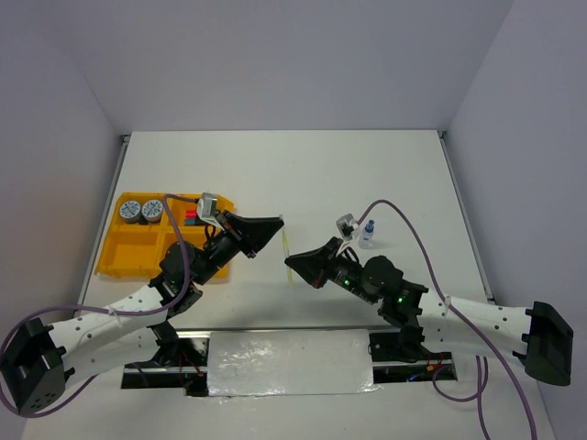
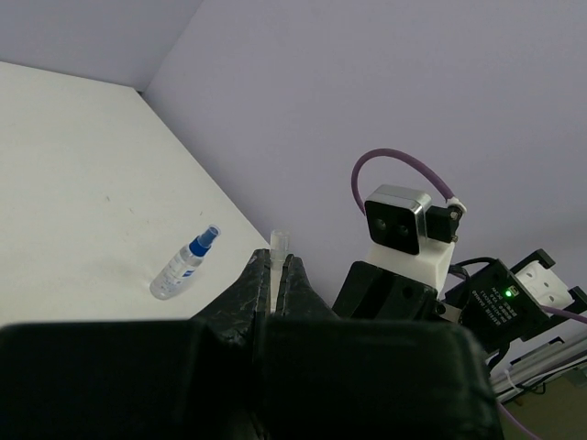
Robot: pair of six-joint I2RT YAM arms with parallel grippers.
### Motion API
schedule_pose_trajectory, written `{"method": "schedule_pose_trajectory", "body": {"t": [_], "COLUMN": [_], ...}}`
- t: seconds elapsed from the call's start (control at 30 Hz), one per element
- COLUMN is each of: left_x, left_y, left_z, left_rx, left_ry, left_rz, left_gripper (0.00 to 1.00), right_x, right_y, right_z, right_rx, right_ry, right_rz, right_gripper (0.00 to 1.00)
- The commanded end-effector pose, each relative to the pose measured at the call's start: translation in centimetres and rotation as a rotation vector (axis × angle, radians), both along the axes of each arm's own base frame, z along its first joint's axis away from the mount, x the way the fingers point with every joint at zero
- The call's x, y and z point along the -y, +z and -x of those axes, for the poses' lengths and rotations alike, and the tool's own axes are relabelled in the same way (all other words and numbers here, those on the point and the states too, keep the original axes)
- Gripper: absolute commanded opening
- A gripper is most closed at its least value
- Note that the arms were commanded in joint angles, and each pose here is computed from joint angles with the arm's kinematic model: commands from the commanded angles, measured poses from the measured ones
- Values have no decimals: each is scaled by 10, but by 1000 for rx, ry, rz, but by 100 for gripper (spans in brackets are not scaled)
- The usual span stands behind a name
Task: Sort the stationery into containers
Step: Close the pen cap on the pen.
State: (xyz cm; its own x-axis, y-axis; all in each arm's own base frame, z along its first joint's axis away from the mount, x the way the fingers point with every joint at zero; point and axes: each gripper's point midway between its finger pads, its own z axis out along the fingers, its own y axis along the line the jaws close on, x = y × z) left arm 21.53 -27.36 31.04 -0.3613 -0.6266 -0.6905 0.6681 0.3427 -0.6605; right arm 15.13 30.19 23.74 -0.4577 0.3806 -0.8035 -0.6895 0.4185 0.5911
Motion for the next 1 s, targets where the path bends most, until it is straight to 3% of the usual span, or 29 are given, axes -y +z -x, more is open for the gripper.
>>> {"method": "schedule_pose_trajectory", "body": {"t": [0.0,0.5,0.97], "left_x": [-3,-6,-16], "left_y": [28,23,48], "left_z": [2,-2,-3], "left_rx": [72,61,111], "left_ry": [4,30,85], "left_rz": [49,27,17], "left_gripper": [0,0,0], "right_x": [0,-3,-12], "right_y": [32,39,26], "right_z": [-3,-3,1], "right_rx": [49,58,29], "right_ry": [-25,-15,13], "right_rz": [-51,-47,-20], "right_gripper": [0,0,0]}}
